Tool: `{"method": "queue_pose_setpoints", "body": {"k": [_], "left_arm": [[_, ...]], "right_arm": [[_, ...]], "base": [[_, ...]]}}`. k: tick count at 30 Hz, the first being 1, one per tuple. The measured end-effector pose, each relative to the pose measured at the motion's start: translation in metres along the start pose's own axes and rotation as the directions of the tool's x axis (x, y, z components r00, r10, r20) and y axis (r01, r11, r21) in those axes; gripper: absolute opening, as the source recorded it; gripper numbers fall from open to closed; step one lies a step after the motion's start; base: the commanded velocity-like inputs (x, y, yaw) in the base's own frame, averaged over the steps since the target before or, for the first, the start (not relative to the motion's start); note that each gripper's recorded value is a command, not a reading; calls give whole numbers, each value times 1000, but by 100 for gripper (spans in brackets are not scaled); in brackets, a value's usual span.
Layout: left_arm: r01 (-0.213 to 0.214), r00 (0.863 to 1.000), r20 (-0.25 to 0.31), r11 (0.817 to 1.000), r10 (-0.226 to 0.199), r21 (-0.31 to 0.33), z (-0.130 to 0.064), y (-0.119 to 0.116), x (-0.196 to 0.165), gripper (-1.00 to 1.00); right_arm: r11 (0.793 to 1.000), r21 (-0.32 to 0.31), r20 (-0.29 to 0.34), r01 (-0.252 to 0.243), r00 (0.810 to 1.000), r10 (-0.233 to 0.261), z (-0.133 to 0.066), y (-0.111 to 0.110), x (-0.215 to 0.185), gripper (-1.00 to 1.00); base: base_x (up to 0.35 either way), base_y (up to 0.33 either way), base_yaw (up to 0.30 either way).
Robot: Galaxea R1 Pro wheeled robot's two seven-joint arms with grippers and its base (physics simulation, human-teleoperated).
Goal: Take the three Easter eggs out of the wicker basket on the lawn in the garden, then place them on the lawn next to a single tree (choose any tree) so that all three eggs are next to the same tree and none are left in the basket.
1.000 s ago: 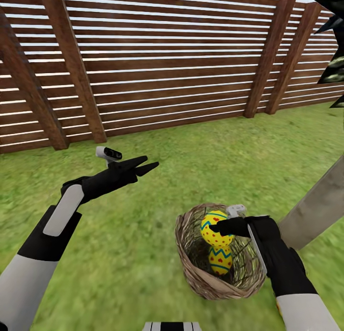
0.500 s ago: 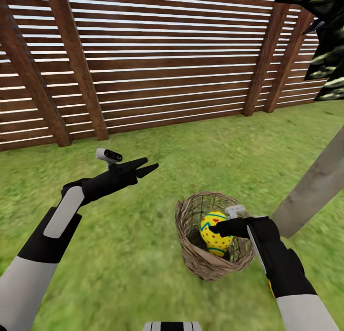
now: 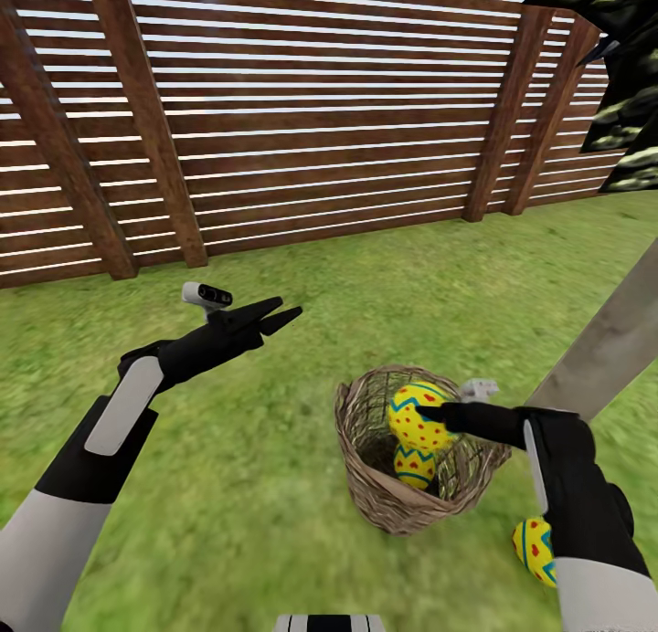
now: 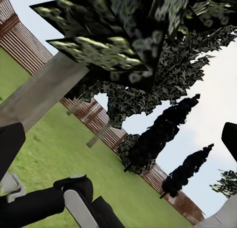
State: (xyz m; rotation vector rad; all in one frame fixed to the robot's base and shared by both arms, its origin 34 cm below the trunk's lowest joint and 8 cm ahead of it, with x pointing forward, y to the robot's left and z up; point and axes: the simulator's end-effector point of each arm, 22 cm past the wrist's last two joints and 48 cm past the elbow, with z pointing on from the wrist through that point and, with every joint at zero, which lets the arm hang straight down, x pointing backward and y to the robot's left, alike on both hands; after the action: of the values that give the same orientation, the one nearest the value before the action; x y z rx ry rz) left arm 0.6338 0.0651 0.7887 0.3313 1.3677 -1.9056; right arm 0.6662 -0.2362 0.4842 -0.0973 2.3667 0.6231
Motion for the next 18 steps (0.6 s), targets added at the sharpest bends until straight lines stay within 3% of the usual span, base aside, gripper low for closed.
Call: {"method": "queue_pose_setpoints", "body": {"k": [1,4,8,18], "left_arm": [[0,1000,0,1000,0,0,0,0,0,100],[0,1000,0,1000,0,0,0,0,0,100],[2,1000,3,1000,-2,1,-1,0,-1,100],[2,1000,3,1000,-2,1,-1,0,-1,100]], "right_arm": [[999,-37,7,-8,1000,8,-2,6,-2,-100],[998,-65,25,-19,999,21,-5,10,-9,-100],[977,-199,88,-72,992,91,-12,34,-26,-100],[968,-237,98,-76,990,101,-14,42,-29,-100]], "base": [[0,0,0],[0,0,0],[-9,0,0],[-303,0,0]]}}
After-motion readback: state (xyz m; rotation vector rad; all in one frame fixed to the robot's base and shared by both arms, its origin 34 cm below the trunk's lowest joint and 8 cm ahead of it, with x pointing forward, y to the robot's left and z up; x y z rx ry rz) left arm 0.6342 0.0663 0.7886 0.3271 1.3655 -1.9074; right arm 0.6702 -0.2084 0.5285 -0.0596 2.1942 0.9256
